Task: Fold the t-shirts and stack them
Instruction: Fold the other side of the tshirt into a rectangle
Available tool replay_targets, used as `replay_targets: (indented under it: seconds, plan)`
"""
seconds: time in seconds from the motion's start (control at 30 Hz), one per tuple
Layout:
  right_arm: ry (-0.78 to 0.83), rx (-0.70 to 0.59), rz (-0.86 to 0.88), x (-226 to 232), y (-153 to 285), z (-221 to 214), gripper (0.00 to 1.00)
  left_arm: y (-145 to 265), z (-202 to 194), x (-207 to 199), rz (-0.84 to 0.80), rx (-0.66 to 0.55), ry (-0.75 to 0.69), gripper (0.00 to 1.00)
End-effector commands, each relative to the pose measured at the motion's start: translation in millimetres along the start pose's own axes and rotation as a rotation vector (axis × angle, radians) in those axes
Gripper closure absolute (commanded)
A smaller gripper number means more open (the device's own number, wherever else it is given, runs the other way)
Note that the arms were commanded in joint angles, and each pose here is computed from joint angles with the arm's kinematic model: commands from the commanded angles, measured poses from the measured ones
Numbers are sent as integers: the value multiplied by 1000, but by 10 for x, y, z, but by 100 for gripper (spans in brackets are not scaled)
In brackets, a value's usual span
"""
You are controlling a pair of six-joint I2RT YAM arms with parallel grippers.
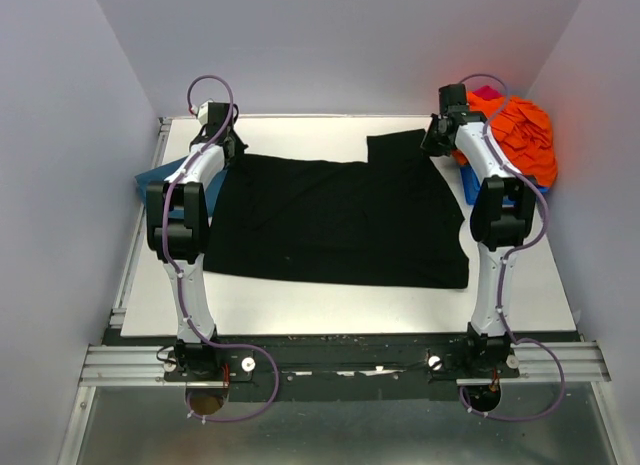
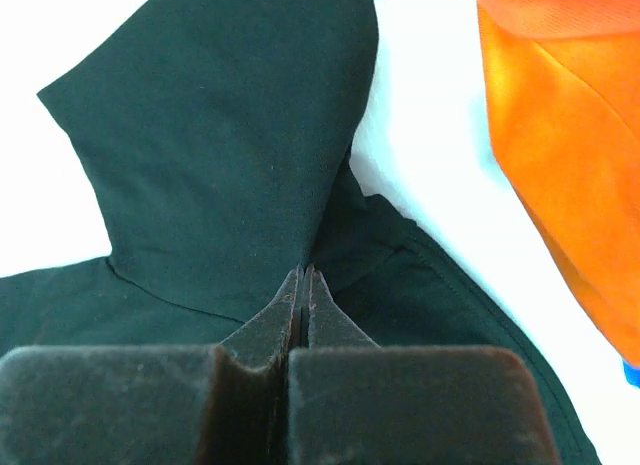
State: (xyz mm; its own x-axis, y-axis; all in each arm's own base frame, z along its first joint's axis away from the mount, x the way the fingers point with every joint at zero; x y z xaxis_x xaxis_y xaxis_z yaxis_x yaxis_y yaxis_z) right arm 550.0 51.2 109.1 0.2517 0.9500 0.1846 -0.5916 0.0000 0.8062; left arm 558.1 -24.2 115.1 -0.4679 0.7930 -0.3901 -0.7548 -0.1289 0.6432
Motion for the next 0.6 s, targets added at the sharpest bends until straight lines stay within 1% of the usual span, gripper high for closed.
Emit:
replay_targets:
  seconds: [0.0,0.13,0.33,0.57]
  plan:
    - [5,-54,23,23,196,83,99,213,266,23,32,-67,-40,100]
    - [-3,-40,41,27,299,5,99,254,285,83,56,-73,-68,100]
    - [0,-39,43,-17,501,-87,99,374,381,121,55,-131,-119,100]
    - [-2,-38,51,-48,735,-193,99,483,398,60,-22,-164,-166,100]
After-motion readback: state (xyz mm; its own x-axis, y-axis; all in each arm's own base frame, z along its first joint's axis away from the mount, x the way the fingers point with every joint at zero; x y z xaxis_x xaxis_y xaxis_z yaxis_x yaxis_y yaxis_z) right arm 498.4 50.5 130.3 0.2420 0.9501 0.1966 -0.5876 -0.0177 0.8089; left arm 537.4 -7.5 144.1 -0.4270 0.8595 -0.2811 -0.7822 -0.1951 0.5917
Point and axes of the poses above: each gripper's point midway between its finger pads, its own y axis back along the fingers, its own x axis along the line the jaws close on, z = x × y, the point moved 2 cm from there along y, back along the fingers, and after that the axes turned 3 degrees about y, right-handed, at the moved point
